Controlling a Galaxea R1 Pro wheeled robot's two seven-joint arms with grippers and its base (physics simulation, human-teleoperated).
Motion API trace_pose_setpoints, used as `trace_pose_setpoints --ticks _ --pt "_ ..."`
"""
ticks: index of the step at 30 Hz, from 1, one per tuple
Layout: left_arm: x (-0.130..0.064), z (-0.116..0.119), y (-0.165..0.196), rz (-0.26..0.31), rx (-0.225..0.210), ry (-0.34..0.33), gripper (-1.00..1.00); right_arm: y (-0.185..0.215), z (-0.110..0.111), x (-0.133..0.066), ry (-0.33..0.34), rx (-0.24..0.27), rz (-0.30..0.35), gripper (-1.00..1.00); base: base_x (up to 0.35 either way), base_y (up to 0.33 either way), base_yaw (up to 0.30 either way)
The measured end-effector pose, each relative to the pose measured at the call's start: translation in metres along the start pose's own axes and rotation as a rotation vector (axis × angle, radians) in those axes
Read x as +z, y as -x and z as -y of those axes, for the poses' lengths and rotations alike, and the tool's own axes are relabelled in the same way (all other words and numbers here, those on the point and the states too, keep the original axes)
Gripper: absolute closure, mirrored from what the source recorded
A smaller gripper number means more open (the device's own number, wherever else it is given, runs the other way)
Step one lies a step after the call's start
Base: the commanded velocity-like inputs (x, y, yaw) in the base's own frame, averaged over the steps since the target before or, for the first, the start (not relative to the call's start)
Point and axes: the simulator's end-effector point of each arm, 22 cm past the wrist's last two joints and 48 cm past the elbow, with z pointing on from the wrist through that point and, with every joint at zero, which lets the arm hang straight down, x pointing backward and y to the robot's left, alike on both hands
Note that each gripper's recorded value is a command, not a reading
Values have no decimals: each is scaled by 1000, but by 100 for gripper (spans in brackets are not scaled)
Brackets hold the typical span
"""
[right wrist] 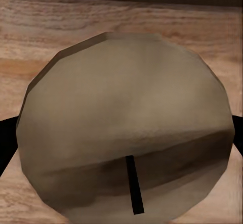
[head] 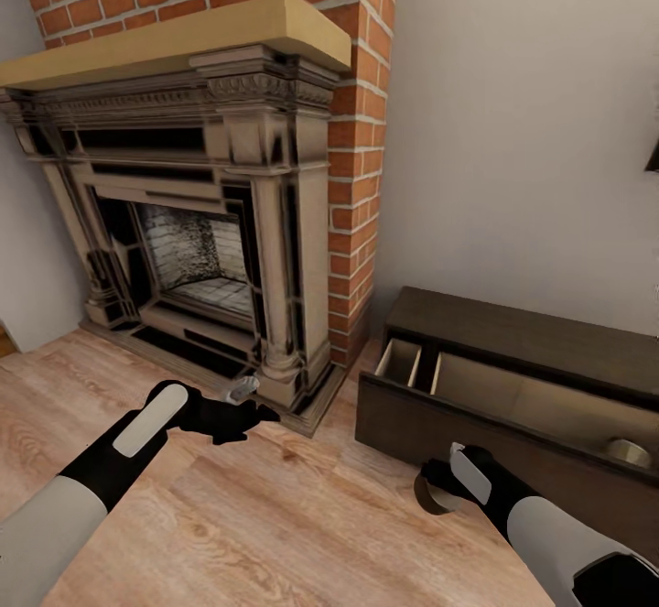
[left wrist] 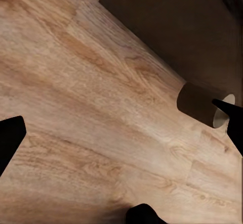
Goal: Place each of the two pumpkins and all three candles from the living room inside a cabinet in the living room (use any cabinet), then make sure every cabinet is closed, and position the cauldron so it is next to a table in the living room.
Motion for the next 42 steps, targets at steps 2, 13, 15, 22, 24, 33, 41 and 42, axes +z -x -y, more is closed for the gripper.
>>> trace_pose_setpoints --ticks 2,13,15,22,24,33,41,42 --pt "2 6 -1 -3 5 -9 -100 0 0 0 2 1 1 100 0 -60 0" --pt "-24 57 15 29 92 -70 -100 38 -7 -26 30 6 45 100 0 -6 0" --pt "-27 59 18 30 93 -69 -100 58 -25 -40 74 0 78 100 0 0 0" --pt "-48 84 28 50 123 -109 -100 101 -33 -72 113 -11 136 100 0 0 0" --pt "-54 96 27 55 140 -129 -100 107 -31 -77 120 14 141 100 0 0 0" --pt "-92 135 28 96 204 -208 -100 132 -23 -97 131 91 163 100 0 0 0" --pt "-113 168 29 89 213 -275 -100 153 -14 -114 214 181 160 100 0 0 0" --pt "-115 172 29 84 208 -288 -100 157 -11 -117 223 200 162 100 0 0 0"
